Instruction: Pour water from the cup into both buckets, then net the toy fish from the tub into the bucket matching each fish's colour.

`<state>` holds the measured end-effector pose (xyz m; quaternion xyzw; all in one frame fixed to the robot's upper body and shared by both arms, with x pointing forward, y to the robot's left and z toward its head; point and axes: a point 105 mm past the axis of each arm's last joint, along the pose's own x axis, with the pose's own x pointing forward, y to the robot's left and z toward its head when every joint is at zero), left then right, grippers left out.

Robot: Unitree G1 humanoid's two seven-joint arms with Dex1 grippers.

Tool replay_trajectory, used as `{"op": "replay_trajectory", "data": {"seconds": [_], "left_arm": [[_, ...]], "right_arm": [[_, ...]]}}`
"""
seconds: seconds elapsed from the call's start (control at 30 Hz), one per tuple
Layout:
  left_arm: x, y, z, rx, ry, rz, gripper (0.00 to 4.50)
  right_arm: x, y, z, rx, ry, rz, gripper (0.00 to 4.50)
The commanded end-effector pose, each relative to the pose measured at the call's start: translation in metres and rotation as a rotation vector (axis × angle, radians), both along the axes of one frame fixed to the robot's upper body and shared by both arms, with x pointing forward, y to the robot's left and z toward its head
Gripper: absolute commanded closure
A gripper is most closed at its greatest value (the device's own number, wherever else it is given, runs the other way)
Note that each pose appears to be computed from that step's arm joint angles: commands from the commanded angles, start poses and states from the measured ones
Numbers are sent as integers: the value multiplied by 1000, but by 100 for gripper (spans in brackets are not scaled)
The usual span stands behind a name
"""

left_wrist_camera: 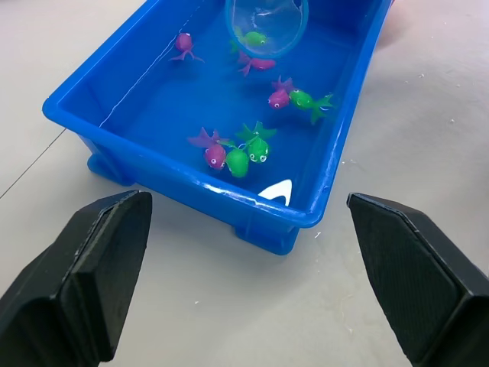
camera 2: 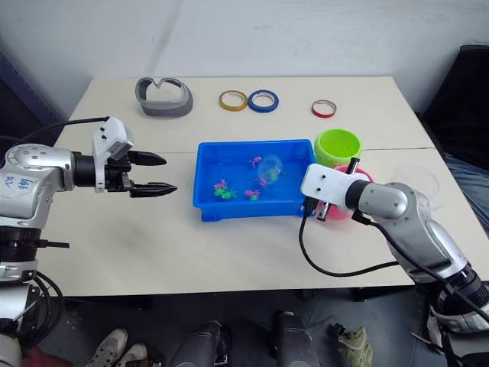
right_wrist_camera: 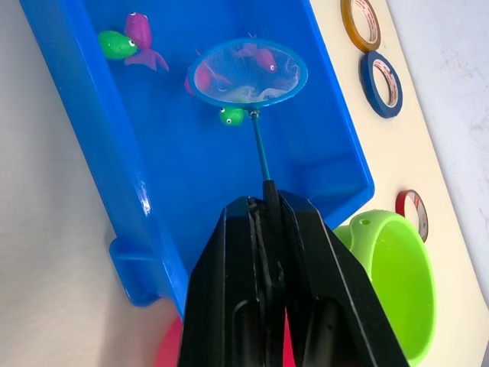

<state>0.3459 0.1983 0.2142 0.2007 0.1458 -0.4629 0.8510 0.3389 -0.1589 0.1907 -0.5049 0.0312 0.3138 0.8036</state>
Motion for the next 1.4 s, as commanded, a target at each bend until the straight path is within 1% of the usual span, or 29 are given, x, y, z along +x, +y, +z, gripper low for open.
{"op": "replay_trajectory", "data": {"seconds": [0.03, 0.27, 0.5, 0.77, 1.0, 1.13, 1.33, 1.4], "left_arm": [[-4, -3, 11, -4, -38, -21, 3], [-6, -5, 12, -7, -36, -24, 3], [-7, -4, 13, -8, -34, -24, 3], [-9, -3, 15, -9, -32, -19, 3], [-9, -5, 14, -14, -28, -21, 3], [-10, -5, 13, -15, -27, -21, 3], [-10, -5, 13, -19, -28, -20, 3], [-10, -6, 13, -19, -29, -20, 3]], "right_arm": [[2, 2, 11, -25, -61, 8, 450], [7, 1, 10, -39, -82, -9, 450], [7, 3, -1, -96, -79, 5, 450], [2, 6, -12, -148, -59, 45, 450], [-5, 9, -16, -145, -15, 68, 450], [-9, 15, -15, -41, 37, 63, 450], [-8, 24, 1, 165, 96, 14, 450], [-6, 24, 5, 208, 106, -4, 450]]}}
